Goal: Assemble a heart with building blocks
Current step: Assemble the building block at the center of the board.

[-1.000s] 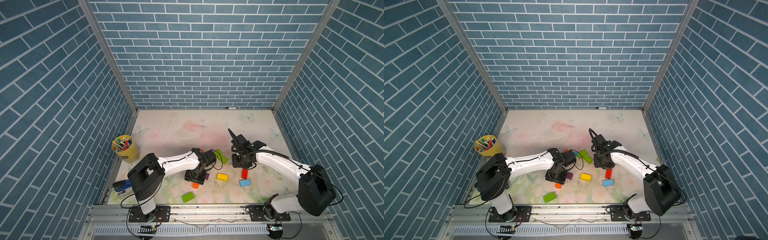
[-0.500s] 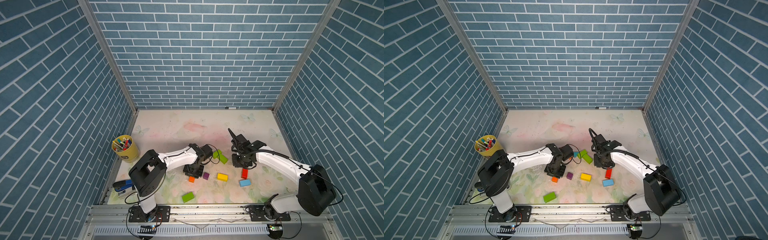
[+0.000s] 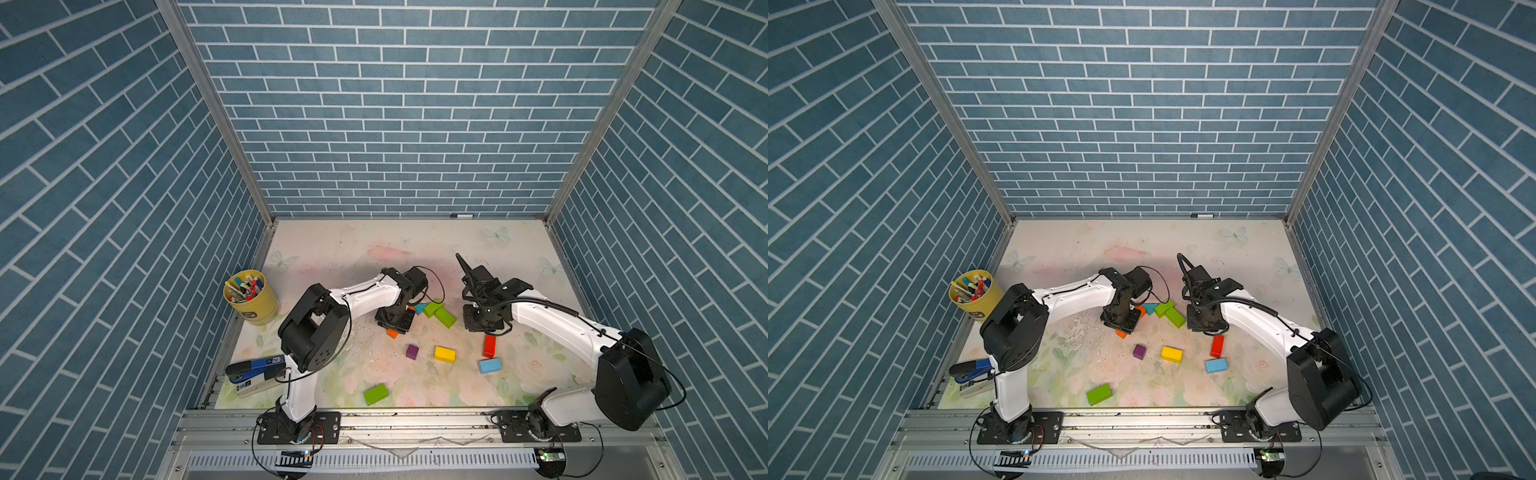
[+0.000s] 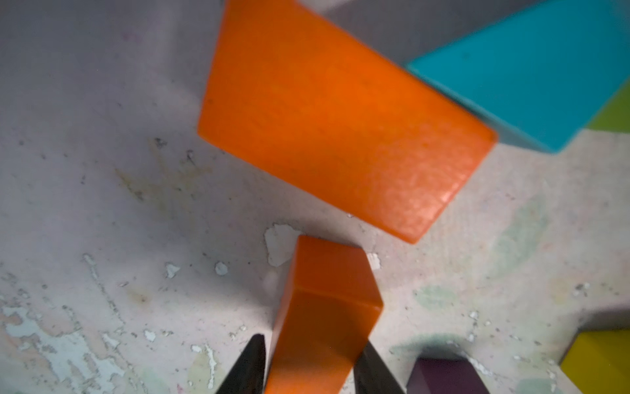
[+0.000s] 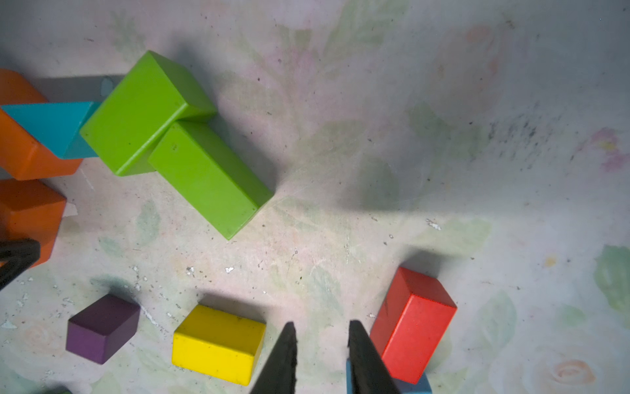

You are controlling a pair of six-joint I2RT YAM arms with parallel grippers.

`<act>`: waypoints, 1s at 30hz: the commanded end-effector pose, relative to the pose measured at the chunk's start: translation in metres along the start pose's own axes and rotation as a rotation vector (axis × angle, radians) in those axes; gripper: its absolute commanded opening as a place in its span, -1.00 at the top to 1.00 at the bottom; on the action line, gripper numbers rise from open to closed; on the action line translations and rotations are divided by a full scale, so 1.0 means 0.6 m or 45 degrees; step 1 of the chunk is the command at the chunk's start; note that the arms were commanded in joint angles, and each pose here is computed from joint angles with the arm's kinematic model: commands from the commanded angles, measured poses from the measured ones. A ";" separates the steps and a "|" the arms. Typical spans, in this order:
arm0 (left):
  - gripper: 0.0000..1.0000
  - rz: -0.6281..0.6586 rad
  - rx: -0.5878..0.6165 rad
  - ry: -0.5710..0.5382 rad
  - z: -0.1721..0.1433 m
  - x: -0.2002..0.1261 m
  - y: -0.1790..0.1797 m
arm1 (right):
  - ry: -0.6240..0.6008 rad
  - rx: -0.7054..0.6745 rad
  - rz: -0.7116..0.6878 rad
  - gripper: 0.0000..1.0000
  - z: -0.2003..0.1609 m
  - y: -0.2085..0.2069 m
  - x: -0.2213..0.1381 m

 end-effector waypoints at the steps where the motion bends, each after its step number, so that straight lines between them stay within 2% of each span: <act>1: 0.33 0.033 0.048 -0.023 0.010 -0.012 0.006 | -0.016 0.047 -0.019 0.41 0.006 -0.005 -0.016; 12: 0.55 0.033 0.111 -0.038 0.036 -0.016 0.014 | -0.017 0.047 -0.012 0.42 0.012 -0.001 -0.015; 17: 0.57 0.025 0.124 -0.012 0.031 -0.006 0.013 | -0.019 0.048 -0.013 0.42 0.011 -0.002 -0.016; 20: 0.37 0.030 0.124 -0.004 0.029 -0.002 0.014 | -0.019 0.047 -0.014 0.42 0.011 -0.003 -0.016; 24: -0.01 0.063 0.116 -0.012 0.029 0.000 0.021 | -0.018 0.050 -0.017 0.42 0.010 -0.003 -0.017; 30: -0.10 0.079 0.111 -0.010 0.019 -0.004 0.028 | -0.020 0.054 -0.017 0.41 0.006 -0.006 -0.020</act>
Point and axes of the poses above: each gripper's point midway between its finger pads, its own x axis out along the fingers, its own y axis along the line the jaws close on, z = x × y, the point moved 4 cm from there along -x, back along the fingers, and after that the axes turned 10 degrees about -x, right-handed, at the moved point
